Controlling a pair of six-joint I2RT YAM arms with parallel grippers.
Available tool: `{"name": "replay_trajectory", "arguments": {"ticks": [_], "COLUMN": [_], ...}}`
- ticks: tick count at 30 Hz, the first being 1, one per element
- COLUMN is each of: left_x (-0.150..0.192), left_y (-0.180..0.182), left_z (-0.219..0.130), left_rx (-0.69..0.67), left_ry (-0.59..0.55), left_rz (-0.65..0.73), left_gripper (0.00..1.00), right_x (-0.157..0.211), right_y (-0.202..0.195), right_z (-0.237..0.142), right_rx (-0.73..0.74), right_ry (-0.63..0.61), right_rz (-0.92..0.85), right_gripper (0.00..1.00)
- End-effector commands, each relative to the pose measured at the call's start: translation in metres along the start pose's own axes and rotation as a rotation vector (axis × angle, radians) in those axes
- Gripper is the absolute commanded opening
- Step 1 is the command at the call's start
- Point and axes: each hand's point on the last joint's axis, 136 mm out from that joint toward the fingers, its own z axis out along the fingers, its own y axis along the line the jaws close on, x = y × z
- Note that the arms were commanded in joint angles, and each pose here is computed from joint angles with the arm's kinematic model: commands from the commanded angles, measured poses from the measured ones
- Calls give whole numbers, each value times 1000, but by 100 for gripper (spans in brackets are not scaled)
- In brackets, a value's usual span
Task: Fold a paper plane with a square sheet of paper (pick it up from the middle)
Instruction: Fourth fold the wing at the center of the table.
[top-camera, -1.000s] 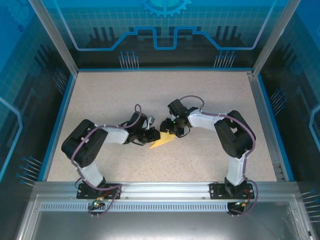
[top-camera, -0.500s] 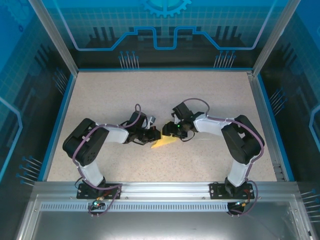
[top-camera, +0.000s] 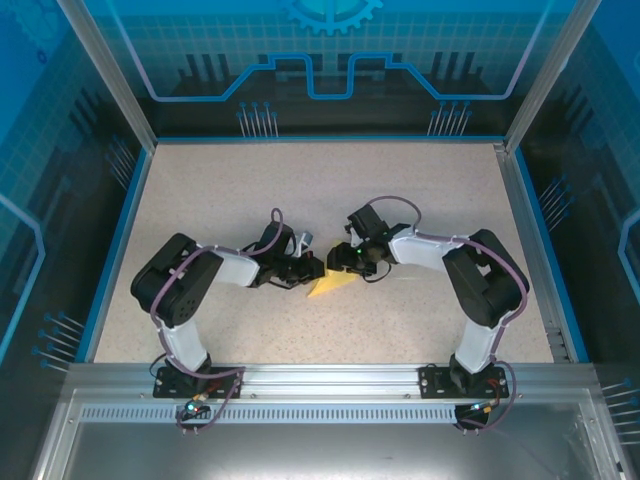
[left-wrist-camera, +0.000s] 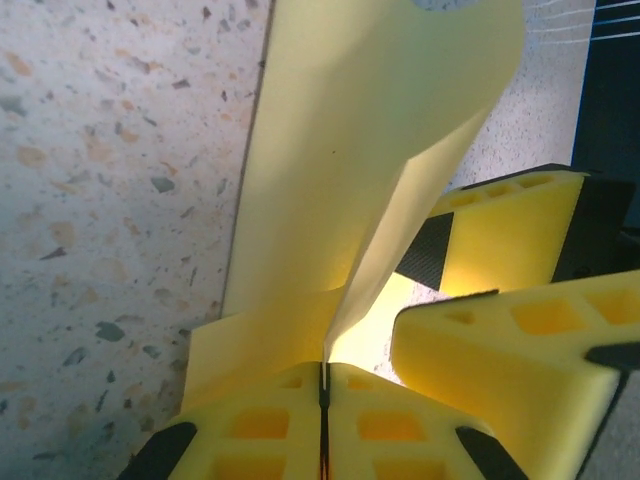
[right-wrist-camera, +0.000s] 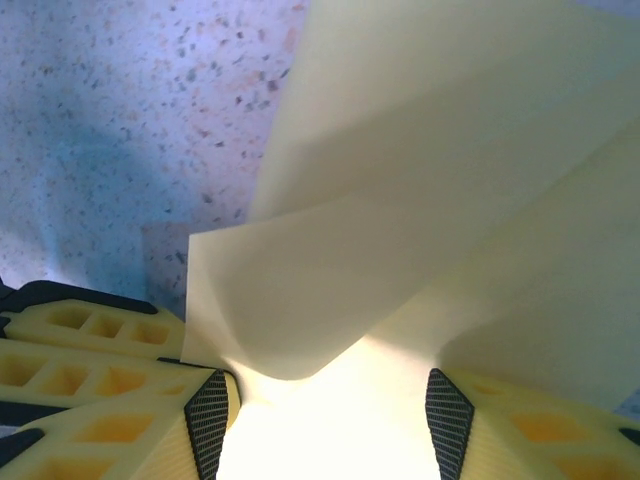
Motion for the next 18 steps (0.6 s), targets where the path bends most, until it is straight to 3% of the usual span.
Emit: {"name": "replay_trajectory", "arguments": {"ticks": [1,7,18], "left_x": [2,3,2], "left_y": [2,3,-4], "left_z": [1,1,-7], "left_rx": [25,24,21], "left_ry": [17,19,3], "left_rz": [-23,-25,2], "left_gripper": [10,12,19], "right_x": [-1,2,20], "right_y": [-13,-23,-63], "right_z": [4,9,10], "right_rx": [36,84,347], "right_ry": [9,42,94], "right_rz": [46,92,166], "right_gripper": [59,60,58]}}
